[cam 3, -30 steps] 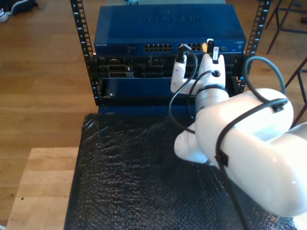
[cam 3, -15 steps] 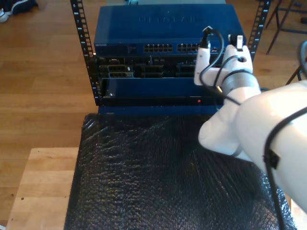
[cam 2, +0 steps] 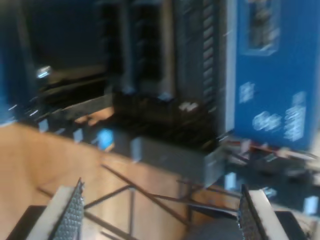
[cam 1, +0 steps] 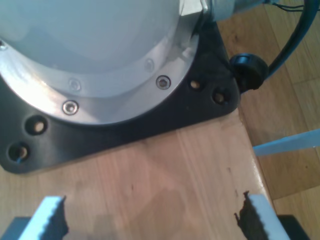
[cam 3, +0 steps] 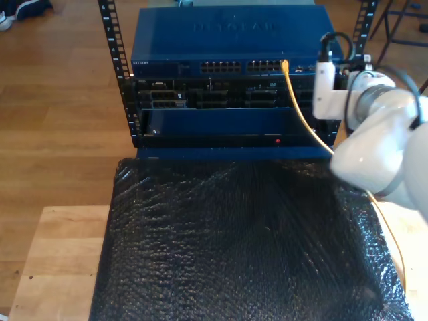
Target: Grab the cable and plug it in
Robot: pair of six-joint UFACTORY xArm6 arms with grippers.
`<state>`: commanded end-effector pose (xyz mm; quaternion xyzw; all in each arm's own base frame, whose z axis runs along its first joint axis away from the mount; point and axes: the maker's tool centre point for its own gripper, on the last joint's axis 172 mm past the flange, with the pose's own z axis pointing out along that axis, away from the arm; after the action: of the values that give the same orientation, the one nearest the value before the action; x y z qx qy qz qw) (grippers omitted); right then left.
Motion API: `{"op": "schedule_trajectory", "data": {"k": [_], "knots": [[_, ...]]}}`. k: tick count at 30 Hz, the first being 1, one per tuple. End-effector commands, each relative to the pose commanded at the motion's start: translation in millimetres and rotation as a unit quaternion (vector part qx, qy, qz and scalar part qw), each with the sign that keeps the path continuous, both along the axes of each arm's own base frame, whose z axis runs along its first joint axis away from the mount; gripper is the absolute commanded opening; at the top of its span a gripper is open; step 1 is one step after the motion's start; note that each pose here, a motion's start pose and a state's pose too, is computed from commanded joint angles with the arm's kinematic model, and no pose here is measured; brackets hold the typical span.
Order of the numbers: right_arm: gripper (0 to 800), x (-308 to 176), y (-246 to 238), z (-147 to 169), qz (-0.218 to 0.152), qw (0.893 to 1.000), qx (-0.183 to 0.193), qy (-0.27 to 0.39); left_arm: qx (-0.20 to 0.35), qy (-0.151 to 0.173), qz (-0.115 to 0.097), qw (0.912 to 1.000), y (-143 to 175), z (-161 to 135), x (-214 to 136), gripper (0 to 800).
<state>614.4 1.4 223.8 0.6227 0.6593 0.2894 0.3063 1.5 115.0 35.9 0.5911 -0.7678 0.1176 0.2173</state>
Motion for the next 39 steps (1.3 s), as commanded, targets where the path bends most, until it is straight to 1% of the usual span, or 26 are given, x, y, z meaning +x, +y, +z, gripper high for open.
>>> {"op": "schedule_trajectory", "data": {"k": [4,8,10,17,22,27,30,32,36,39], "knots": [[781,-17,-21,-6,0.040,0.998,-0.014,0.049,0.000,0.000,0.000,1.0000,0,0,0,800],[791,-38,-47,-9,0.087,0.991,-0.031,0.092,0.000,0.000,0.000,1.0000,0,0,0,800],[792,-47,-63,-10,0.099,0.989,-0.036,0.106,-0.001,0.000,-0.001,1.0000,0,0,0,800],[792,-86,-145,-14,0.094,0.984,-0.047,0.144,-0.001,0.000,-0.001,1.0000,0,0,0,800],[792,-140,-192,-17,0.091,0.976,-0.028,0.198,0.000,0.000,0.000,1.0000,0,0,0,800],[792,-198,-225,-24,0.087,0.962,-0.015,0.259,0.000,0.000,0.000,1.0000,0,0,0,800],[792,-231,-245,-21,0.077,0.955,-0.013,0.287,-0.001,0.000,0.000,1.0000,0,0,0,800],[792,-257,-256,-24,0.073,0.948,-0.011,0.311,0.000,0.000,0.000,1.0000,0,0,0,800],[792,-314,-270,-30,0.063,0.933,0.004,0.355,0.000,0.000,0.000,1.0000,0,0,0,800],[792,-348,-275,-33,0.065,0.927,0.019,0.370,0.000,0.000,0.000,1.0000,0,0,0,800]]}}
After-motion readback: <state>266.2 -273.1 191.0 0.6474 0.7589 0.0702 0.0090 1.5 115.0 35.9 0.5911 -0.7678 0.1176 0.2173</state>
